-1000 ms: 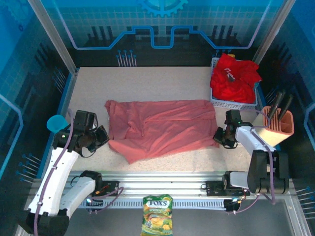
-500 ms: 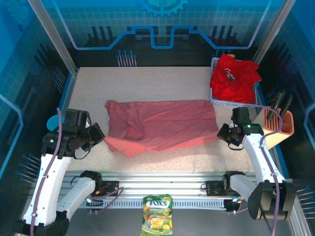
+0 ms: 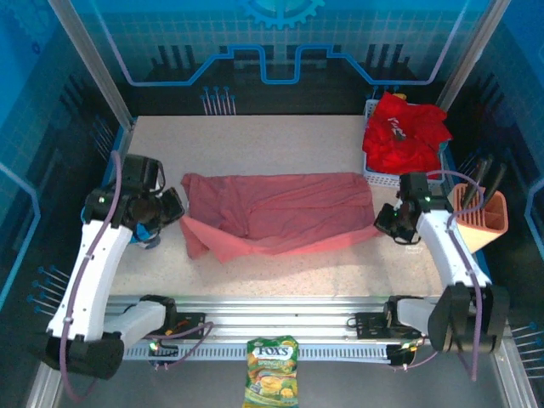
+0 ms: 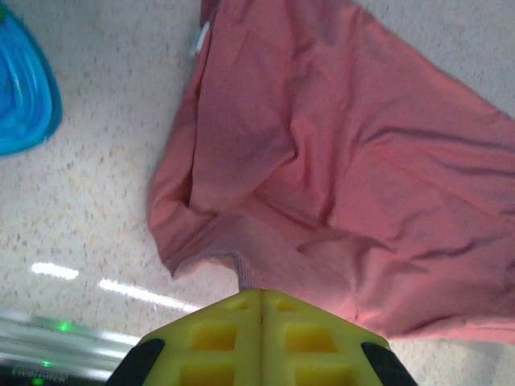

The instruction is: Fold and stack the t-shirts

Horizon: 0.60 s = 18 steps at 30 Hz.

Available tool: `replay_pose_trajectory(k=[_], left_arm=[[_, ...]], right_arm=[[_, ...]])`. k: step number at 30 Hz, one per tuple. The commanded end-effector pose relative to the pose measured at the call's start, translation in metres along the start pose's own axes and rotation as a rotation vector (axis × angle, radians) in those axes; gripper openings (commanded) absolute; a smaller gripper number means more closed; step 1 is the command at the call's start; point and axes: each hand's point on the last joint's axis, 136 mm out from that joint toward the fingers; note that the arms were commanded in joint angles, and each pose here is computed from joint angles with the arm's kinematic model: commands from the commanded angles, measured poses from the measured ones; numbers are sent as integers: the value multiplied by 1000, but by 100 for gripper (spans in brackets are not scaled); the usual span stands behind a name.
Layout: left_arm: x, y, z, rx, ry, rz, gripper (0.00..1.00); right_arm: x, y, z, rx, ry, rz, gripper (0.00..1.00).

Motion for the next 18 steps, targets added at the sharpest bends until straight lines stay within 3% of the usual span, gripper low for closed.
replay_pose_trajectory(k=[1, 18], left_arm=[[-2, 36, -9, -55, 27, -68, 0], [-84, 123, -25, -91, 148, -54, 0]], right_arm=[[-1, 24, 12, 40, 13, -10, 0], [-64, 80, 49, 110, 16, 60, 0]])
Point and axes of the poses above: each hand's point on the last joint's axis, 136 mm out from that joint toward the fingers, its own x axis back along the fingers, its own z axis along the line the jaws close on, y = z × x, and after that the axes turned 3 degrees about -x, right-handed
